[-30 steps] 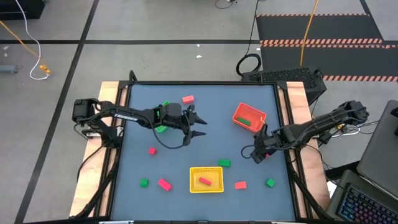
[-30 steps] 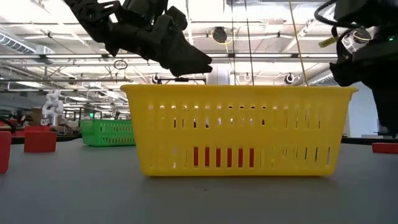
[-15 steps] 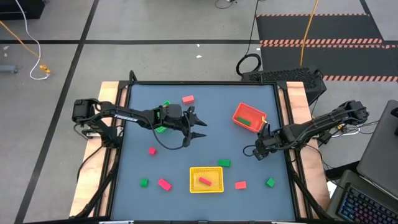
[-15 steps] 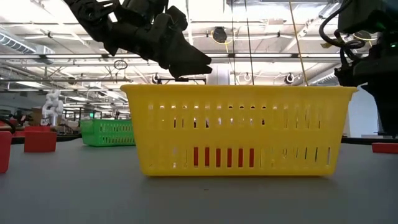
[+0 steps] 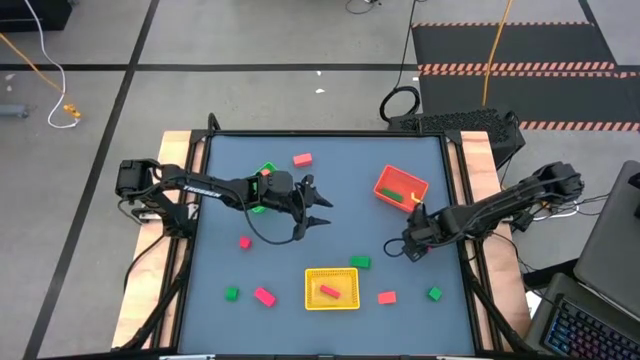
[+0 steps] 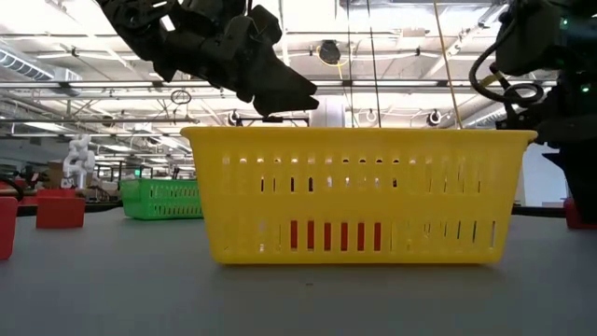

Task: Sort & place blocks by color
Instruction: Put the red block into the yellow bin

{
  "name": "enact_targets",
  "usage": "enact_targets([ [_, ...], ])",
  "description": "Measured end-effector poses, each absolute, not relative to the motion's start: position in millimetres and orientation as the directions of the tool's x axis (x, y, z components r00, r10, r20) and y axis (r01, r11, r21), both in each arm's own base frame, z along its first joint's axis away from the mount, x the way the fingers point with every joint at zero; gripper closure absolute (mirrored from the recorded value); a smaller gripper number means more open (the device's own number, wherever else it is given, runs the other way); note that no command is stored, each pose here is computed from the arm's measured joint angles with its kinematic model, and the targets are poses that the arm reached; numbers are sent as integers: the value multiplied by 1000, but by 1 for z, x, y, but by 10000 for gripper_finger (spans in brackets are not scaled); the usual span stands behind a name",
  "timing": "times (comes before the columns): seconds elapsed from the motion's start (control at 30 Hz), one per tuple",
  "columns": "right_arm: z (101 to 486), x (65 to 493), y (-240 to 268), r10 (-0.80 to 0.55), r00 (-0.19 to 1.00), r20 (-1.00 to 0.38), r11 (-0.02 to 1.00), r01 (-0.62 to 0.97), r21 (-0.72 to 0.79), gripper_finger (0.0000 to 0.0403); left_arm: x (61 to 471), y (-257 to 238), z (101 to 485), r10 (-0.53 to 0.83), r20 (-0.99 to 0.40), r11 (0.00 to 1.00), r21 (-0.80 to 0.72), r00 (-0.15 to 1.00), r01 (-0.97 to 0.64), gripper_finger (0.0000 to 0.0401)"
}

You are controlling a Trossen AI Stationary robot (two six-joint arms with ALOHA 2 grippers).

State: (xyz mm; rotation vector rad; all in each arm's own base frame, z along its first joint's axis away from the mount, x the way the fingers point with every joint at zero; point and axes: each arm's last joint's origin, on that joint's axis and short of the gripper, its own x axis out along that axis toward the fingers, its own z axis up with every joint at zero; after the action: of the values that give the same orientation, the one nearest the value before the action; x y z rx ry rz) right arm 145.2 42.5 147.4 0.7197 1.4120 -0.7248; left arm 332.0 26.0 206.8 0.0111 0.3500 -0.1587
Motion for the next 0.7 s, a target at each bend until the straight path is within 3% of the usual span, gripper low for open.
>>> enact_targets([
  [0.13, 144, 146, 43, -26, 0, -1000, 604, 797, -15, 210, 332, 26, 206, -153, -351, 988, -20, 924, 156, 162],
  [0.33, 143, 147, 43, -29, -7, -1000, 627, 778, -24, 279, 332, 26, 206, -153, -353, 988, -26, 923, 153, 162],
  [0.47, 143, 148, 44, -22, 11, -1000, 654, 756, -6, 278, 332, 26, 206, -153, -353, 988, -31, 923, 152, 162],
  [0.6, 148, 159, 46, -1, 163, -987, 683, 721, 118, 285, 332, 26, 206, -153, -353, 988, -37, 923, 149, 162],
  [0.7, 156, 173, 49, 23, 352, -936, 721, 643, 260, 344, 332, 26, 206, -152, -354, 988, -41, 923, 147, 162],
])
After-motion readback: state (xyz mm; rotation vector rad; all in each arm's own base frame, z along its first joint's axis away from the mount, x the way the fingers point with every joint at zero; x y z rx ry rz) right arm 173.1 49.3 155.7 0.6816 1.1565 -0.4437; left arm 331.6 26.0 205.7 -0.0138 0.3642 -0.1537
